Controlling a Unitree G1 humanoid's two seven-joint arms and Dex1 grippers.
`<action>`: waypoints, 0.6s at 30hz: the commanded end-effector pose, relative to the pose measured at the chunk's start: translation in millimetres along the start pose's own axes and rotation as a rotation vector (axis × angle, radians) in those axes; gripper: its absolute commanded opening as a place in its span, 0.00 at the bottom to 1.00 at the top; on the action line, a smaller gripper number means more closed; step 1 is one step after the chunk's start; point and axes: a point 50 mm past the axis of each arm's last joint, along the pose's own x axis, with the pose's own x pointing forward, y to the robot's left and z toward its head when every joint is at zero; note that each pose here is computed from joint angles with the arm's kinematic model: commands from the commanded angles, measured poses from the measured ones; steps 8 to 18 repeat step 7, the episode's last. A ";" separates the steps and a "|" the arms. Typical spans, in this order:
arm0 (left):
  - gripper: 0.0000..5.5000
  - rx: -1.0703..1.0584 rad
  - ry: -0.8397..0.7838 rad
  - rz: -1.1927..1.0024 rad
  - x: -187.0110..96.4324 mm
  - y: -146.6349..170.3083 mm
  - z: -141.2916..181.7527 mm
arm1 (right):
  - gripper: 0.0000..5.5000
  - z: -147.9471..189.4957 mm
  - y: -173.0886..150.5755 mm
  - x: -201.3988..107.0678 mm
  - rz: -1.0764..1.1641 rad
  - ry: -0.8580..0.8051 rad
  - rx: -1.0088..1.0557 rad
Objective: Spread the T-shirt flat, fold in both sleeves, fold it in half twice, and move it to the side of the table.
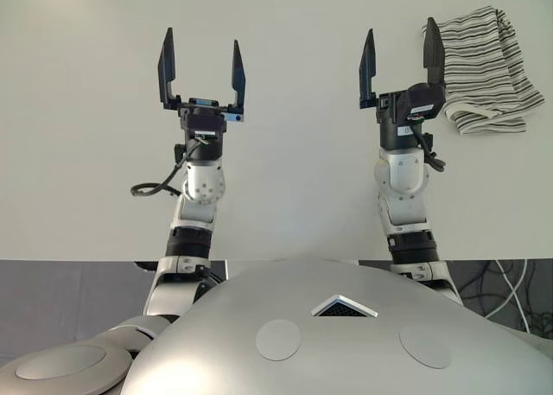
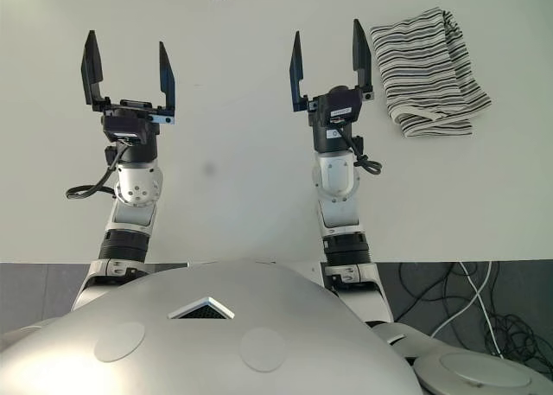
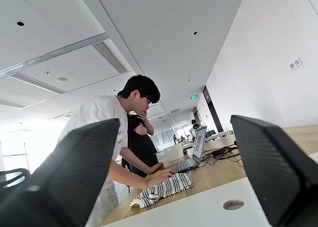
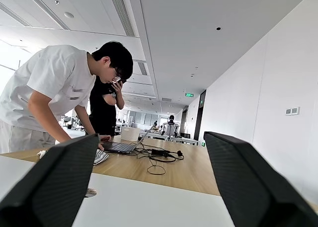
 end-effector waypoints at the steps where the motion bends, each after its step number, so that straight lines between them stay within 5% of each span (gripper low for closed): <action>1: 0.75 0.016 0.004 0.009 0.7 2.4 0.7 | 0.71 1.5 0.3 0.8 -0.012 -0.010 0.001; 18: 0.75 0.013 -0.002 0.009 1.7 2.4 2.6 | 0.71 1.6 1.4 0.7 -0.009 -0.009 -0.001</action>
